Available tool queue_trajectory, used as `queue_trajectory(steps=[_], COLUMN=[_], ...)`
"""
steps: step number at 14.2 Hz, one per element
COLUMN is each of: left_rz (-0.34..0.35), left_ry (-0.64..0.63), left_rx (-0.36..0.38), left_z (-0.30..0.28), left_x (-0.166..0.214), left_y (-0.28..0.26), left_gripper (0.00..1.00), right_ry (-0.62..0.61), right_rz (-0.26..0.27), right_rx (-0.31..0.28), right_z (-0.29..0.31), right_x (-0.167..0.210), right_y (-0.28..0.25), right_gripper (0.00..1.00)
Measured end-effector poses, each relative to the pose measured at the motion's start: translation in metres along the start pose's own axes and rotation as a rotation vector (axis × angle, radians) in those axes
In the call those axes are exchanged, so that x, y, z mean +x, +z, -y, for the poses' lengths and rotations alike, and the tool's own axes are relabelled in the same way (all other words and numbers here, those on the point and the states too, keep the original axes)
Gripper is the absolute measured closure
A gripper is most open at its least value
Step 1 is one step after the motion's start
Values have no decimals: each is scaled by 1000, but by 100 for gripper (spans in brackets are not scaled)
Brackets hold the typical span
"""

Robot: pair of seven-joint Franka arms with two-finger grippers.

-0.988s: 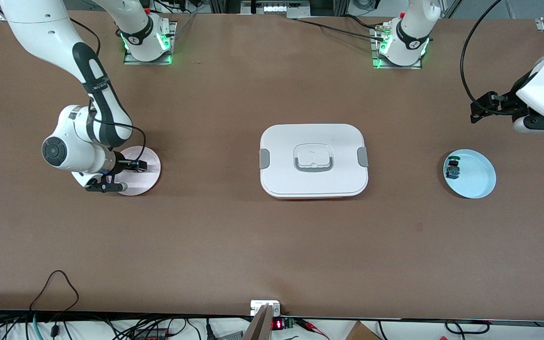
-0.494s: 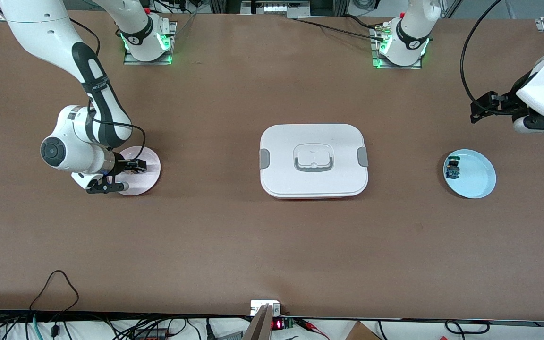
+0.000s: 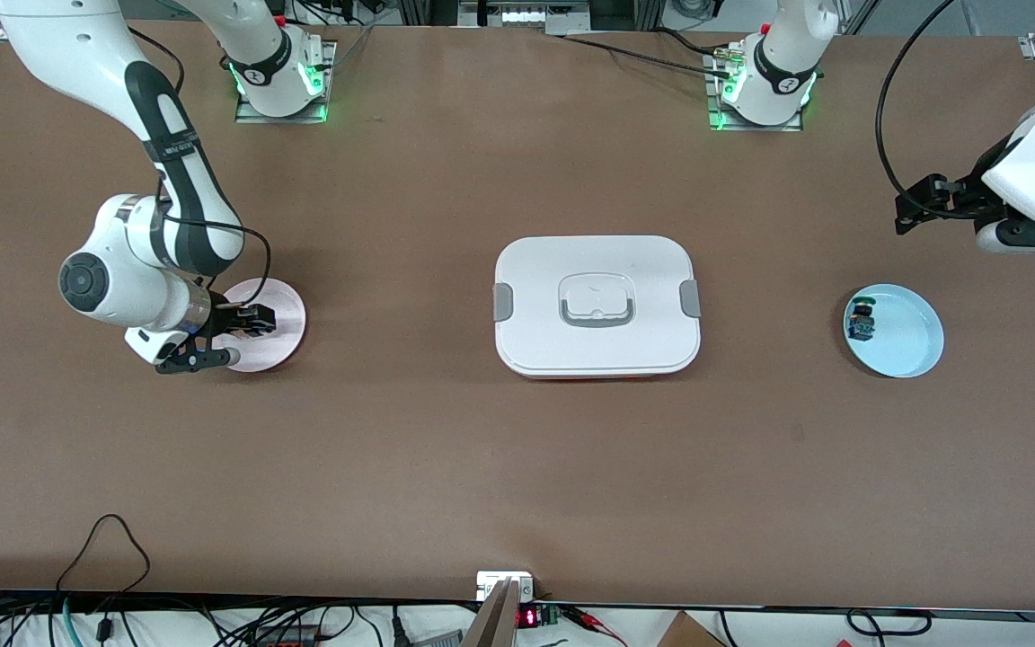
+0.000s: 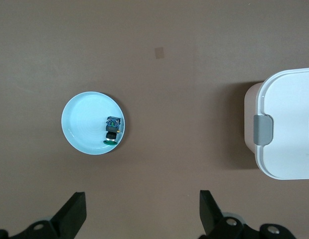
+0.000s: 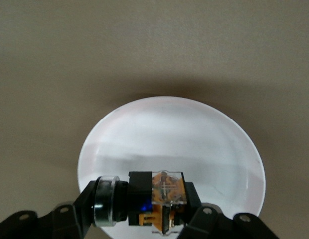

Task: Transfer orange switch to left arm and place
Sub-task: 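Lift the switch with the right gripper while the left gripper approaches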

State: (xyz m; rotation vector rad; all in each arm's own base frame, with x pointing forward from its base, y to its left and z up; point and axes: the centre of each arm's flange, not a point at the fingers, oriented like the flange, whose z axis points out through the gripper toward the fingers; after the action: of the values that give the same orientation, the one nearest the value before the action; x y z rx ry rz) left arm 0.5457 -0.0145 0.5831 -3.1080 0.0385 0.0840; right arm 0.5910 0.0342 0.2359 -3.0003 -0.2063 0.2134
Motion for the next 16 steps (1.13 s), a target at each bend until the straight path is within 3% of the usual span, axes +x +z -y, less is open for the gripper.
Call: queue_trajectory(steps=[9, 13, 16], left_rz=[3, 63, 127], left_ry=[0, -3, -6], left_rx=[0, 0, -21], left_z=[0, 1, 1], left_x=[0, -7, -13], left_y=[0, 5, 12], left_gripper=[0, 0, 0], right_ry=[-72, -120, -159], right_rz=[-23, -26, -62], right_rx=[37, 55, 61], right_z=[32, 55, 74], right_x=[12, 16, 19], right_y=[-88, -139, -174], right_gripper=[28, 28, 28])
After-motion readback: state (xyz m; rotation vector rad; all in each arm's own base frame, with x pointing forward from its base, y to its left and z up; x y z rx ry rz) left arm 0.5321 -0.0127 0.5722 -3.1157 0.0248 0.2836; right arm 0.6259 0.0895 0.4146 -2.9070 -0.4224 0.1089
